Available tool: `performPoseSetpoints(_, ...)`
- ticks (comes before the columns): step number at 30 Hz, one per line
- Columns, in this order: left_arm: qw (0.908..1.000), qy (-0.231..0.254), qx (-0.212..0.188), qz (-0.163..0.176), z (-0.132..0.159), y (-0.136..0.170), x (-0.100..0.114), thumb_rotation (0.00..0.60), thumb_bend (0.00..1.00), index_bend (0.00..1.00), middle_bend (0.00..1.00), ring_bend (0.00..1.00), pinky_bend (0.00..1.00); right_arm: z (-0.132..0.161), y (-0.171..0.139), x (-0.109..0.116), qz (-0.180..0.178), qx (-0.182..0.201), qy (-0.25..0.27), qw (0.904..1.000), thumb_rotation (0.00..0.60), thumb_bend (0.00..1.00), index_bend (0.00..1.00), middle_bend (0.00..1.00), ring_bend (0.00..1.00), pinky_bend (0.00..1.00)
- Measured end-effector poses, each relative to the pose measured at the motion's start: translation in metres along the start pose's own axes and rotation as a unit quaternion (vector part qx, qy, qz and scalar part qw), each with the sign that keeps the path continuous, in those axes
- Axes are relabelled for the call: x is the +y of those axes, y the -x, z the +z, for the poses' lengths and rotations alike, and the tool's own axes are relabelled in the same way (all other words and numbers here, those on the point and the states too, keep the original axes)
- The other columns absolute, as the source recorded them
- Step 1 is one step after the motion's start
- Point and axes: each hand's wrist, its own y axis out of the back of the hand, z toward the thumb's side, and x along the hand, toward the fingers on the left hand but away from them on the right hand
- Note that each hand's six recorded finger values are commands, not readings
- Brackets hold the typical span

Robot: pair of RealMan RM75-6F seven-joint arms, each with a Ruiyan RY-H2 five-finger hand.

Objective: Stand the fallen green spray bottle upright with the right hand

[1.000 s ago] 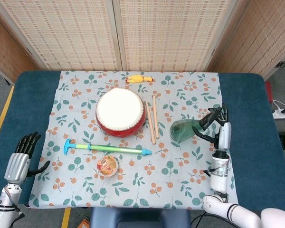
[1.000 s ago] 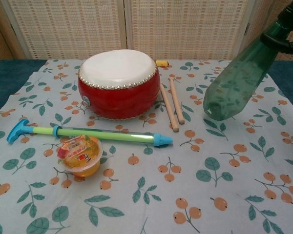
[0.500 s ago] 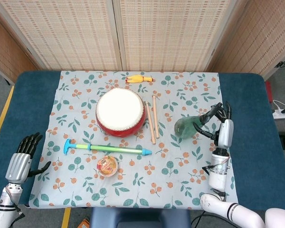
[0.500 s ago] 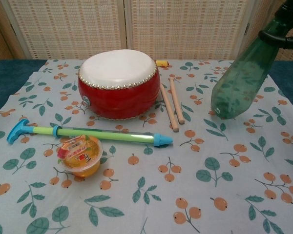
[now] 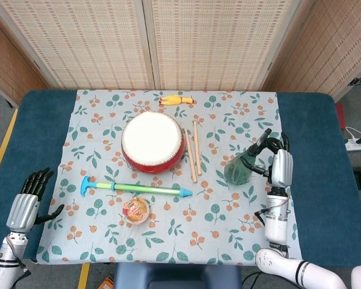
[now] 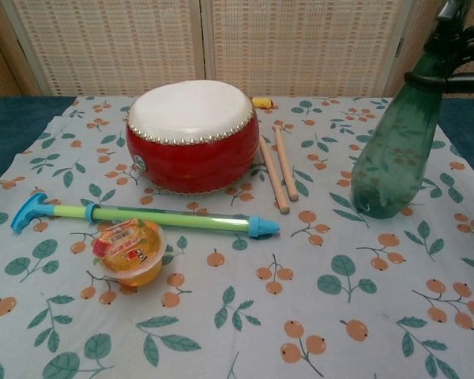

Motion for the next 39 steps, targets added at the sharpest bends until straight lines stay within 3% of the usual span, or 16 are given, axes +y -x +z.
performPoseSetpoints(6,1.0,0.005,-0.007,0.002,0.003,0.001,0.0,0.6,0.22,0.0,0.0,0.0,0.01,-0.002,0.0,-0.003,0.006,0.003,-0.002,1.0,0.6,0.11,0.68,0.61,0.28,0.07)
performPoseSetpoints(10,1.0,0.006,-0.007,0.001,0.003,0.002,-0.001,0.6,0.22,0.0,0.0,0.0,0.01,-0.002,-0.001,-0.006,0.025,0.012,-0.005,0.9996,0.6,0.01,0.52,0.58,0.19,0.01)
performPoseSetpoints(14,0.9999,0.007,-0.009,0.002,0.004,0.001,0.0,0.6,0.22,0.0,0.0,0.0,0.01,-0.001,-0.002,-0.006,0.038,0.02,-0.005,0.999,0.6,0.0,0.33,0.46,0.1,0.0)
performPoseSetpoints(17,0.9999,0.008,-0.008,0.001,0.004,0.002,0.001,0.6,0.22,0.0,0.0,0.0,0.01,-0.001,-0.002,-0.005,0.04,0.022,-0.003,0.999,0.6,0.0,0.26,0.42,0.07,0.0)
performPoseSetpoints(30,0.9999,0.008,-0.009,-0.001,0.005,0.001,0.0,0.6,0.22,0.0,0.0,0.0,0.01,-0.009,-0.006,-0.006,0.066,0.007,-0.016,0.9977,0.6,0.0,0.1,0.32,0.01,0.0)
performPoseSetpoints(39,1.0,-0.001,-0.005,-0.003,0.003,0.003,0.002,0.6,0.22,0.0,0.0,0.0,0.01,-0.034,-0.024,0.016,0.126,-0.013,-0.105,0.9863,0.6,0.0,0.04,0.24,0.0,0.0)
